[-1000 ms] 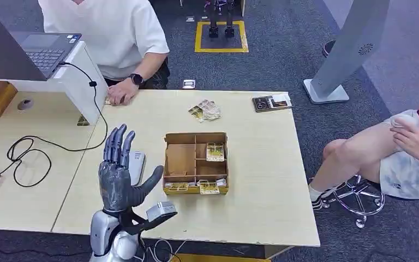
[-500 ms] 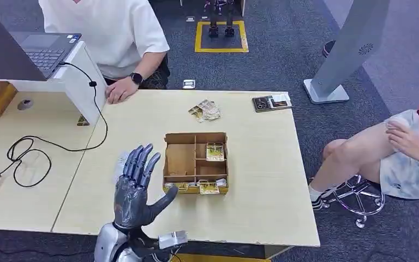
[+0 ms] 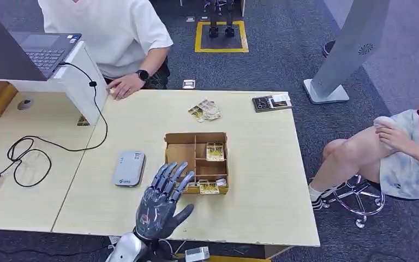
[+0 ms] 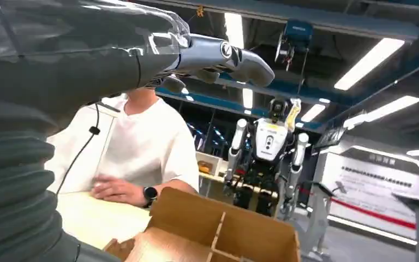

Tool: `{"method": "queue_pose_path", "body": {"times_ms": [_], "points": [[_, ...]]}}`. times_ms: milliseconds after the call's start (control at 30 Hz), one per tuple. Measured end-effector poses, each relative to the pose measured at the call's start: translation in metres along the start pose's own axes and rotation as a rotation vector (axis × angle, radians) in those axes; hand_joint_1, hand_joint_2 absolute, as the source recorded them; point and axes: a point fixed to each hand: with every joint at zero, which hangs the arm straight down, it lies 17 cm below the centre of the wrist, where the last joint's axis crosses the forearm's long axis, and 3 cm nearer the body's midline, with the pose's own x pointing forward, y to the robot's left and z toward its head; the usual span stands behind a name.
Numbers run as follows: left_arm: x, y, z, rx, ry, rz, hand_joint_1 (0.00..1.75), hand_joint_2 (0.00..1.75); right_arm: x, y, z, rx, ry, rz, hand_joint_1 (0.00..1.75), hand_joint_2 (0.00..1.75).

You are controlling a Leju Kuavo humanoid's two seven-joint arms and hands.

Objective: Pass the card to the sensor for recognition and then transmit it.

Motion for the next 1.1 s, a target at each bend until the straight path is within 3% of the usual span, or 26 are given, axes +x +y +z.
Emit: {"method": "queue_pose_path", "body": {"times_ms": [467, 1100], "points": [[-0.016, -0.031, -0.003, -0.093, 0.102, -0.115, 0.0, 1.75, -0.001, -0.001, 0.0, 0.0, 0.004, -0.001, 0.0, 1.75], [-0.05, -0.055, 0.015, -0.178, 0.233, -0.231, 0.0, 1.75, -0.002, -0.004, -0.001, -0.021, 0.007, -0.006, 0.0, 1.75]]}}
